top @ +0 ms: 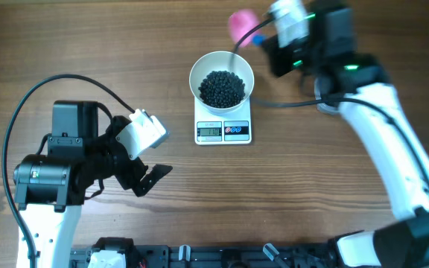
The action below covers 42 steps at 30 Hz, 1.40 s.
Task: Scoop item into bowl and weigh 150g on scale
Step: 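Carry the empty scoop right back to the bean tub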
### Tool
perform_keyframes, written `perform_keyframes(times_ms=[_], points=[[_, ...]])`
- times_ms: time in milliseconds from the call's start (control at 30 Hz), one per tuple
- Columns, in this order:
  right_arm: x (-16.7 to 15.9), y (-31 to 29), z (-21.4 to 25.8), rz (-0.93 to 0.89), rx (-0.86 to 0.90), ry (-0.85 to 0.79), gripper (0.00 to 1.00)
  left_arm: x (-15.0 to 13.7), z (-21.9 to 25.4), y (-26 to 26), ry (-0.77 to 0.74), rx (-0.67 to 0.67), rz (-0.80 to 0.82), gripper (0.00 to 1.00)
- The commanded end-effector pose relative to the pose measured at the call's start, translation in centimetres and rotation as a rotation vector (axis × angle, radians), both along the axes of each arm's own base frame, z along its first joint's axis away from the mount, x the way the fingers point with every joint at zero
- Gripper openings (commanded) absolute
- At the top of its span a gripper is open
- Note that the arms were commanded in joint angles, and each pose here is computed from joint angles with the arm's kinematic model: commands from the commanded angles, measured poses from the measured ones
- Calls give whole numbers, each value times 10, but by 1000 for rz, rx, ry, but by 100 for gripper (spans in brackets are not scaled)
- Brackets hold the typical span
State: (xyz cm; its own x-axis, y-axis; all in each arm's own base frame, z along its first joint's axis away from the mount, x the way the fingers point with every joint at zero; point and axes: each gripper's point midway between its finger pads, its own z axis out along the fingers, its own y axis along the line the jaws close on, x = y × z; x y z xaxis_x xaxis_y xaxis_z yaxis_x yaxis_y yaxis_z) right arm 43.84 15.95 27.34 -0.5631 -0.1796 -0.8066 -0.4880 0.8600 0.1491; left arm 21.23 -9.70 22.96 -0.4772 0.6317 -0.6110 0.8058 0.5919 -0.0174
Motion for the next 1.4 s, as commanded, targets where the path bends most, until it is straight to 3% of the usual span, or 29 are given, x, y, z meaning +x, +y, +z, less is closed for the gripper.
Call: perform_keyframes(times_ms=[0,133,267,500,1000,1167,1267,1367], points=[[1,-59,64,-217,175,-56,4,2,7,-1,-34,5,-22,100],[-11,-115,45,-327,124,31,4,2,7,-1,-34,5,-22,100],[-53,-177,-15,-472,-93,281,4,2,7,-1,-34,5,-22,100],[-91,-198,-65,-456,-311,517,4,2,7,-1,-34,5,-22,100],[-52,-240,-141,-378,-793,598,4,2,7,-1,-34,5,-22,100],[-33,-236,-144,-312,-917,536,4,2,7,-1,-34,5,-22,100],[-33,-246,-140,-283,-1089,542,4,2,7,-1,-34,5,-22,100],[-32,-244,-142,-227,-1145,544,4,2,7,-1,-34,5,-22,100]])
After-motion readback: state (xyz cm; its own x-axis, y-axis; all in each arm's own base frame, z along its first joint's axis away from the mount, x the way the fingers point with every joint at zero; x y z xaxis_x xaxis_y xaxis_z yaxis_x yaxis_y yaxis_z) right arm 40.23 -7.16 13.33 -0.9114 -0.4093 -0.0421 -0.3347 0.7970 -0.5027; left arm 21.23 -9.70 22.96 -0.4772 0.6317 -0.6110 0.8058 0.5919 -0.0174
